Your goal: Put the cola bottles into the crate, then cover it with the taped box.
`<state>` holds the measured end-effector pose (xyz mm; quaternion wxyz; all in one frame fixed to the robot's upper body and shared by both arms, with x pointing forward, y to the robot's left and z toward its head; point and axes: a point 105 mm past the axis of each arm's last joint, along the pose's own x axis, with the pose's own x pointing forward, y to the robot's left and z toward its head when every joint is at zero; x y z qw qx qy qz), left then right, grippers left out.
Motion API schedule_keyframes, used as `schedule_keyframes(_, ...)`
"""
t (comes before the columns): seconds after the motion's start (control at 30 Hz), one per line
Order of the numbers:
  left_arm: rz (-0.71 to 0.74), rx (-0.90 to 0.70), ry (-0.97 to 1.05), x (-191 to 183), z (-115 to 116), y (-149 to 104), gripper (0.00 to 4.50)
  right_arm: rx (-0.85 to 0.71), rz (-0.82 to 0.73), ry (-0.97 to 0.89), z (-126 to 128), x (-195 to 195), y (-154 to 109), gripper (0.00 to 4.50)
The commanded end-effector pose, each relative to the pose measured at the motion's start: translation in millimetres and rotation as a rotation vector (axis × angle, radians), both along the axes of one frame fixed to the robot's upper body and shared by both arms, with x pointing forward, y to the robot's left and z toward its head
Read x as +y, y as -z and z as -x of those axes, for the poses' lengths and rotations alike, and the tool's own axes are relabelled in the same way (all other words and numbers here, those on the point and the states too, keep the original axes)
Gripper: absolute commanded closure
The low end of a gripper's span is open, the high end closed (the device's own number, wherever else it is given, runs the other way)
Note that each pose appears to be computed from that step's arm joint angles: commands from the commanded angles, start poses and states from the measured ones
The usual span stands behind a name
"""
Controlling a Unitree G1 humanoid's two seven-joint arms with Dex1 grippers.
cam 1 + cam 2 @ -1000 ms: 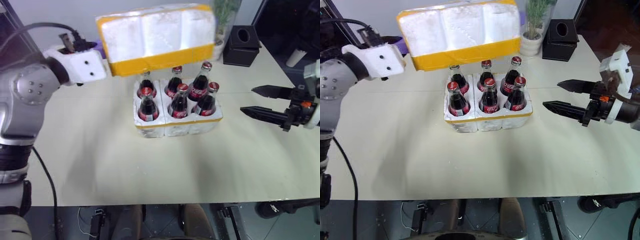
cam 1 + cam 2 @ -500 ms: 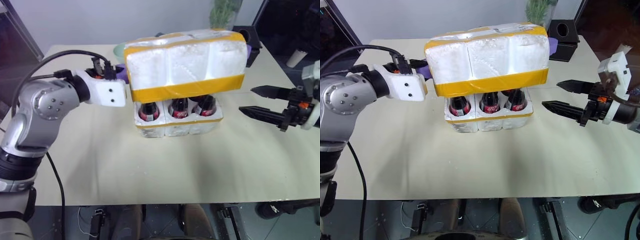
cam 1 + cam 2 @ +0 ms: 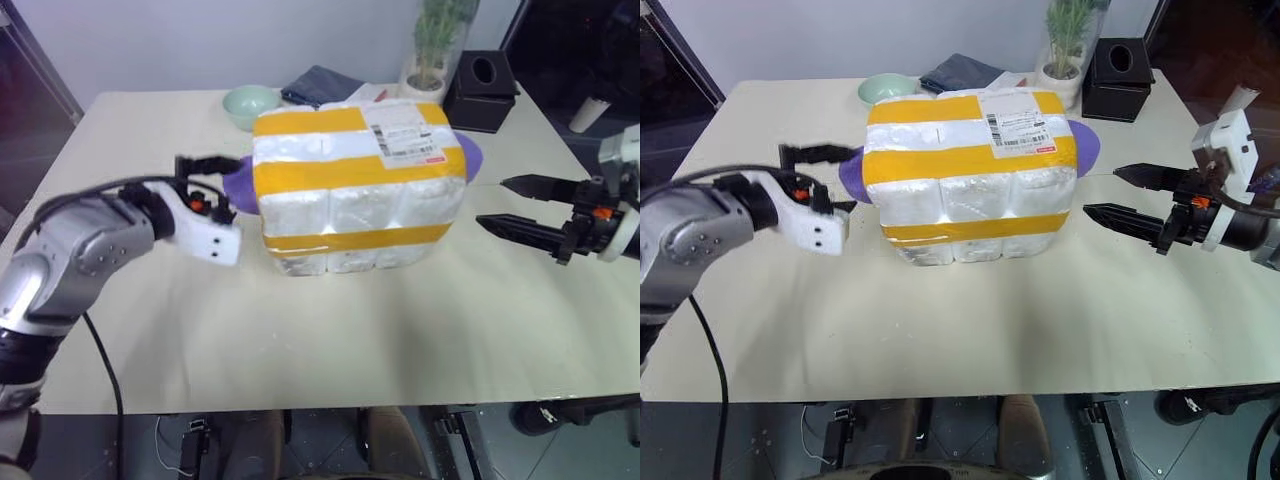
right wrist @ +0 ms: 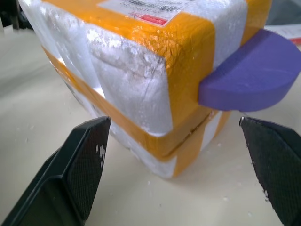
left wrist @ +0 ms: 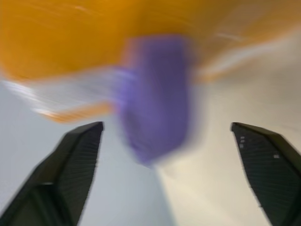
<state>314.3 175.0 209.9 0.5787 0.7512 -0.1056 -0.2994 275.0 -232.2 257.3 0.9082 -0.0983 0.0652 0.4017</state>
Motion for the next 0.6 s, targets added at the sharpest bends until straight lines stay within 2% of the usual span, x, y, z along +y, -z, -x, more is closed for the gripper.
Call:
schedule_keyframes(0.03, 0.040, 0.112, -0.031, 15.8, 18.9, 2.5, 0.03, -0.056, 0.012, -0.007, 4.4, -1.0, -13.1, 0.00)
schedule_keyframes(0.07, 0.067, 0.158, -0.054, 21.0, 23.3, 6.2, 0.03, -0.054, 0.014, -0.005, 4.8, -1.8, -13.1, 0.00)
schedule_keyframes(0.2, 0.330, 0.478, -0.206, 46.3, 39.8, 17.5, 0.03, -0.042, 0.030, 0.000, 5.7, -5.0, -10.5, 0.00)
schedule_keyframes(0.33, 0.439, 0.522, -0.236, 63.5, 31.5, -0.4, 0.03, -0.041, 0.029, 0.001, 2.9, -6.9, -11.2, 0.00)
schedule_keyframes(0.4, 0.563, 0.587, -0.238, 63.9, 30.0, -11.5, 0.03, -0.042, 0.036, 0.001, 1.6, -7.1, -11.6, 0.00)
schedule_keyframes(0.47, 0.697, 0.713, -0.218, 62.6, 36.5, -21.9, 0.03, -0.035, 0.041, -0.007, 2.6, -7.9, -11.6, 0.00)
schedule_keyframes(0.6, 1.048, 1.099, -0.132, 60.5, 61.1, -53.1, 0.03, -0.011, 0.059, -0.042, 9.7, -10.8, -13.5, 0.00)
